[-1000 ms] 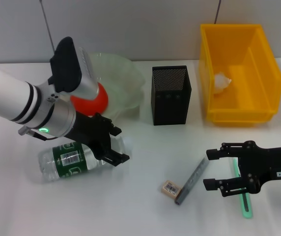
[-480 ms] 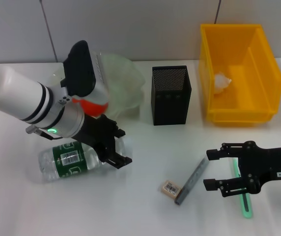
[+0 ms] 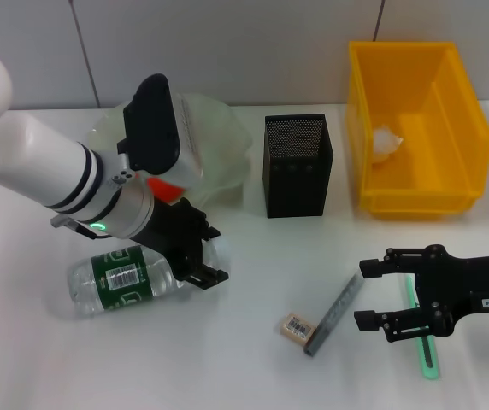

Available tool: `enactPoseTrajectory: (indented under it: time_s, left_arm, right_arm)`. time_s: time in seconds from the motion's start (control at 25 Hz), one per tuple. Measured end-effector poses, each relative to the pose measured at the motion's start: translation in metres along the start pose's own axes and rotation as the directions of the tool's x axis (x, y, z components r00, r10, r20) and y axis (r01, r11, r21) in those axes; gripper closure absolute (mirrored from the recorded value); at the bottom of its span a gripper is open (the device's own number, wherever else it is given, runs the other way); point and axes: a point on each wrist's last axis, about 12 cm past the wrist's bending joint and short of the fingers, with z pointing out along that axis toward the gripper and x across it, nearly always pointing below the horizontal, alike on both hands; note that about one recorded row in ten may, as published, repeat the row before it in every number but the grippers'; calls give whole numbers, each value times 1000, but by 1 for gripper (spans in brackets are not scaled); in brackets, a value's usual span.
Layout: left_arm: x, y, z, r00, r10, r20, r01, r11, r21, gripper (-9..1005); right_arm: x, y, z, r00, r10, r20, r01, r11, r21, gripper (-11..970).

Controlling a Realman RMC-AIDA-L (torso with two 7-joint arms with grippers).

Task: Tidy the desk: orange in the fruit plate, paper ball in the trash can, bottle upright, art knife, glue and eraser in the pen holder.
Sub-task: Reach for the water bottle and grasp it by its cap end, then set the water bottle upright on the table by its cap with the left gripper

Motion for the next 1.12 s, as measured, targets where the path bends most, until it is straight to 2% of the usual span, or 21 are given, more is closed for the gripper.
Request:
enactPoseTrajectory:
  time_s: [0.12,0.32,0.72,1.12]
  left_arm:
    - [-1,-1,3,1000,11,-19,-11,1000,-7,242]
    - [-1,0,4,999,15,-29,-16,1000,-13,408]
    - [-2,-1,7,997,43,-70,-45,999,-26,470]
    - [-9,1,2,998,38,-55,-40,999,-30,560]
  right_arm:
    - [0,0,0,1000,0,1,0,1000,1,144]
    - [0,0,0,1000,1,3,-1,1000,3,144]
    - [-1,-1,-1,1000,0,5,0,1000,4,144]
    - [-2,-2,-1,1000,-4,4,4,1000,6,144]
